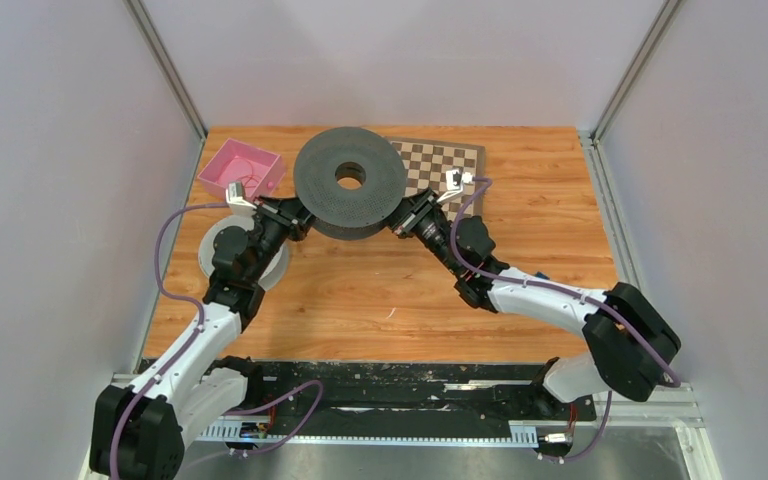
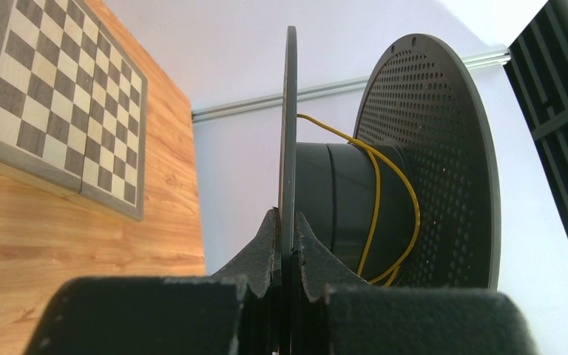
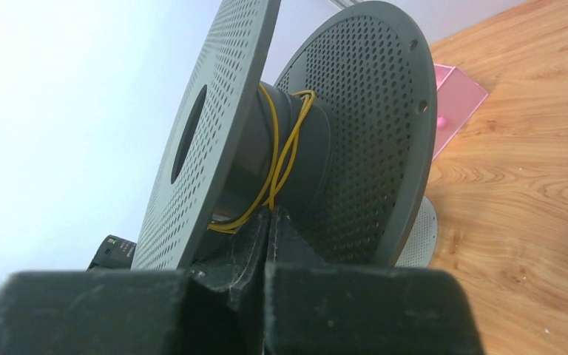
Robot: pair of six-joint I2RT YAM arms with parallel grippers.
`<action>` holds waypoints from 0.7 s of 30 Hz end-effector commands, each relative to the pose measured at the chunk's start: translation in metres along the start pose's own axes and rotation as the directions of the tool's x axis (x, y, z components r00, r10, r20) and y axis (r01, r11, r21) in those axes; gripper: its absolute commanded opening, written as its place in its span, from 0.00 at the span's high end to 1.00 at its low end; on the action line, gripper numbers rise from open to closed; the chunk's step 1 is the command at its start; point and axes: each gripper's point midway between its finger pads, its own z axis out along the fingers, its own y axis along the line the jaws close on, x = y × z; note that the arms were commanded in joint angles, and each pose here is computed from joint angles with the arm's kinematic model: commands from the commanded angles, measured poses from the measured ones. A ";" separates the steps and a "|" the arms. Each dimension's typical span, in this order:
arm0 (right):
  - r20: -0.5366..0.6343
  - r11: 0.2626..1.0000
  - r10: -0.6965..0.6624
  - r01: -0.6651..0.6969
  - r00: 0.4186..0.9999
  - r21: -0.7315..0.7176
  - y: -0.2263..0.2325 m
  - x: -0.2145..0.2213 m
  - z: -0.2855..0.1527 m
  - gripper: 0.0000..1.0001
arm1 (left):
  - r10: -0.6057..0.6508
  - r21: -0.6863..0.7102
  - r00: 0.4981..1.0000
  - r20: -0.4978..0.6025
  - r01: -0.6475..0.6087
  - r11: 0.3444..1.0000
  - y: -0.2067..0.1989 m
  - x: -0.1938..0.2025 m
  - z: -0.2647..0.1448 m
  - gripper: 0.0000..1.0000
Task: Wrap the cables
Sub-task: Place the cable reel at the center of the board.
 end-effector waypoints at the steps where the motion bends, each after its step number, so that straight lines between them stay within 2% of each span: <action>1: 0.017 1.000 -0.005 0.005 1.000 0.022 -0.002 0.001 0.007 1.00 | -0.036 0.204 0.999 -0.020 0.039 0.978 -0.058 0.003 -0.008 1.00; 8: -0.066 0.998 -0.013 0.017 0.998 0.055 -0.014 0.022 0.018 1.00 | -0.050 0.236 0.998 -0.032 0.057 0.970 -0.065 0.004 -0.009 1.00; 13: -0.062 0.997 -0.001 0.005 0.998 0.073 -0.019 0.023 0.015 1.00 | -0.047 0.242 0.998 -0.032 0.053 0.969 -0.066 0.005 -0.011 1.00; 19: -0.039 0.992 -0.036 0.041 0.999 0.121 -0.022 0.012 0.005 0.83 | -0.041 0.231 0.999 -0.007 0.042 0.972 -0.058 0.003 -0.016 1.00; 21: -0.040 0.992 -0.053 0.058 0.998 0.117 -0.021 0.011 0.003 0.82 | -0.038 0.228 0.999 0.005 0.036 0.973 -0.057 0.001 -0.017 1.00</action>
